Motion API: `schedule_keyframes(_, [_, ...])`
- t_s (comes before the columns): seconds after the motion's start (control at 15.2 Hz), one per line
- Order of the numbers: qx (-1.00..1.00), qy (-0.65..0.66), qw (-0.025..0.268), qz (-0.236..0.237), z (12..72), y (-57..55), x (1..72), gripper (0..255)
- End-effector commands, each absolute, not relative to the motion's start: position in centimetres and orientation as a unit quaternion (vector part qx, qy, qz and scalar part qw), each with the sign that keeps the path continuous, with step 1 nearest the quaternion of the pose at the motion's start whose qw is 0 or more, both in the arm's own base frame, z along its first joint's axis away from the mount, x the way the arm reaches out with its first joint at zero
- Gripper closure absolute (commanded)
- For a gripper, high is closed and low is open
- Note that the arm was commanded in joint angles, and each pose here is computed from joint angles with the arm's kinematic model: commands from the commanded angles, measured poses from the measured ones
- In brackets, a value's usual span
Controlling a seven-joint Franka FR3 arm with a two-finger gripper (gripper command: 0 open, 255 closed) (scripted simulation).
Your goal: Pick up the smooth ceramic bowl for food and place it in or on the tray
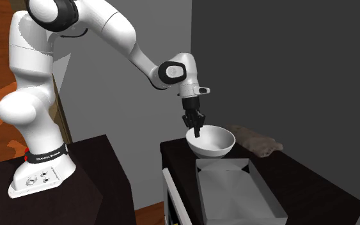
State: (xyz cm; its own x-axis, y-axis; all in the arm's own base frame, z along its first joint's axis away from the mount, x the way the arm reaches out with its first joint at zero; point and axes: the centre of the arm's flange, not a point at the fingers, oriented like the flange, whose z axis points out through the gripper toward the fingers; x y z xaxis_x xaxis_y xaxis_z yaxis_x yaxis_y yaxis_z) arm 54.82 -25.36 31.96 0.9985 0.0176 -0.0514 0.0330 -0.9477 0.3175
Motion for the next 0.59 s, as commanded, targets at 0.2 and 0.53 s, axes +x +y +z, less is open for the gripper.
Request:
schedule_keyframes(0.2, [0.987, 0.013, 0.161, -0.024, 32.0, -25.3, 54.8, 255])
schedule_keyframes(0.53, [0.987, 0.013, 0.161, -0.024, 33.0, -25.3, 54.8, 255])
